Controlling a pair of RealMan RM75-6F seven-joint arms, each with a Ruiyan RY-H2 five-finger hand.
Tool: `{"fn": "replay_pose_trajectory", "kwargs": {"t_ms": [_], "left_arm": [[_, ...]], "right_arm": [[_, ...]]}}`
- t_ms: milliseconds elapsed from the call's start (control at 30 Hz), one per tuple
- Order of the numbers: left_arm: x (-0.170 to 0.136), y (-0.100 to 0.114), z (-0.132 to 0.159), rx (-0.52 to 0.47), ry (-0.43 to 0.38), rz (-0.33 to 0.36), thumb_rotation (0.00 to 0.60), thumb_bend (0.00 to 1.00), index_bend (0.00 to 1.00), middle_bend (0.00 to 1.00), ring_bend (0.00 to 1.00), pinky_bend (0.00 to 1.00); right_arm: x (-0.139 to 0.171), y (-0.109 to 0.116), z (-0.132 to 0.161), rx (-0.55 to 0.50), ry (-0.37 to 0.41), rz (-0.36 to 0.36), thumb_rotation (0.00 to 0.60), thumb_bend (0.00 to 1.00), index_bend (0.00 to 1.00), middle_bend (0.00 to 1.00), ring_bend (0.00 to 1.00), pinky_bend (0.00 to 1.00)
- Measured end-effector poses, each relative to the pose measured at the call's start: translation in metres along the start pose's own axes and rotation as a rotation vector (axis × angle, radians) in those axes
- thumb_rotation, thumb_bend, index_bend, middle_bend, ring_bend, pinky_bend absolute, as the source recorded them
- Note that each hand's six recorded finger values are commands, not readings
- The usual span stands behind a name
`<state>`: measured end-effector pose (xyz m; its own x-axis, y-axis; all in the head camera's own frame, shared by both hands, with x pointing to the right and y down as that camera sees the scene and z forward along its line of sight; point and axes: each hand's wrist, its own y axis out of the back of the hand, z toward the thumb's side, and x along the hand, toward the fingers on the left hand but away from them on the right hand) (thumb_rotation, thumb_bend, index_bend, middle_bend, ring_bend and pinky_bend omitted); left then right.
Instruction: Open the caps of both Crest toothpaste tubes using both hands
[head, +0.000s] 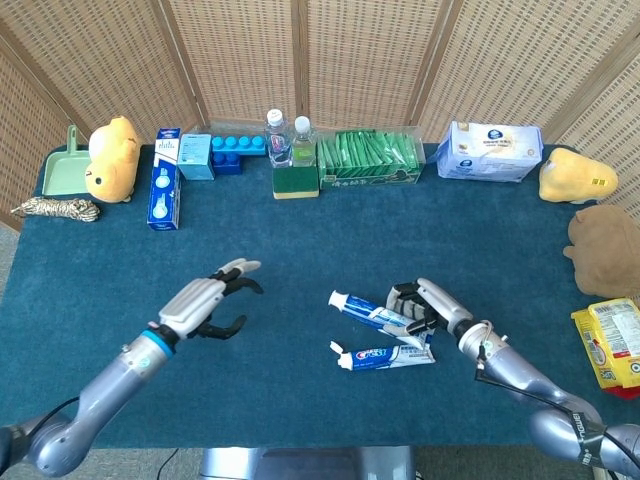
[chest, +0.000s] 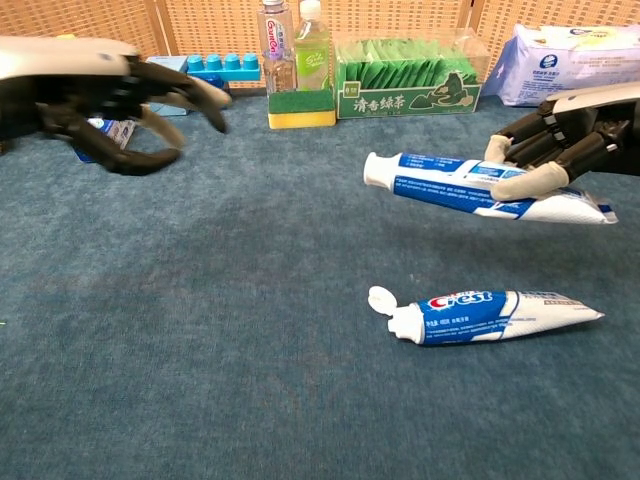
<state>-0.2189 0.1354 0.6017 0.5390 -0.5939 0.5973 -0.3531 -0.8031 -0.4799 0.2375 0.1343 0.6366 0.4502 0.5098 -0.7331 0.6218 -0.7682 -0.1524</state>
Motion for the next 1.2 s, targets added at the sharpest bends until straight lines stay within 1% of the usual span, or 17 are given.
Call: {"fn": "replay_pose_trajectory", "kwargs": {"t_ms": [100,267,533,833,1100,1200], "left_arm": [[0.014,-0.008,0.007,0.010,-0.011,-0.028,0.600,0.42,0.26,0.04,0.00,0.18],[0.034,-0.018,0.019,-0.003,-0.020,-0.060,0.600,0.41,0.26,0.04,0.00,0.17],[0.050,-0.025,0.034,-0.001,-0.044,-0.078,0.600,0.40,0.27,0.04,0.00,0.17],[0.060,-0.034,0.044,-0.002,-0.054,-0.101,0.600,0.40,0.29,0.05,0.00,0.16],[0.062,-0.038,0.047,0.011,-0.059,-0.106,0.600,0.40,0.30,0.05,0.00,0.16],[0.063,-0.038,0.047,0.016,-0.060,-0.109,0.600,0.42,0.31,0.05,0.00,0.16]], "right_arm": [[0.002,-0.005,0.004,-0.014,0.016,0.015,0.600,0.47,0.89,0.70,0.65,0.76],[0.001,-0.014,0.011,-0.027,0.037,0.043,0.600,0.47,0.89,0.70,0.65,0.76],[-0.004,-0.023,0.018,-0.039,0.055,0.066,0.600,0.47,0.89,0.70,0.65,0.76],[-0.010,-0.026,0.022,-0.059,0.052,0.071,0.600,0.47,0.89,0.70,0.65,0.76],[-0.013,-0.031,0.023,-0.087,0.038,0.092,0.600,0.47,0.89,0.70,0.65,0.76],[-0.012,-0.032,0.023,-0.099,0.035,0.100,0.600,0.47,0.89,0.70,0.65,0.76]]}}
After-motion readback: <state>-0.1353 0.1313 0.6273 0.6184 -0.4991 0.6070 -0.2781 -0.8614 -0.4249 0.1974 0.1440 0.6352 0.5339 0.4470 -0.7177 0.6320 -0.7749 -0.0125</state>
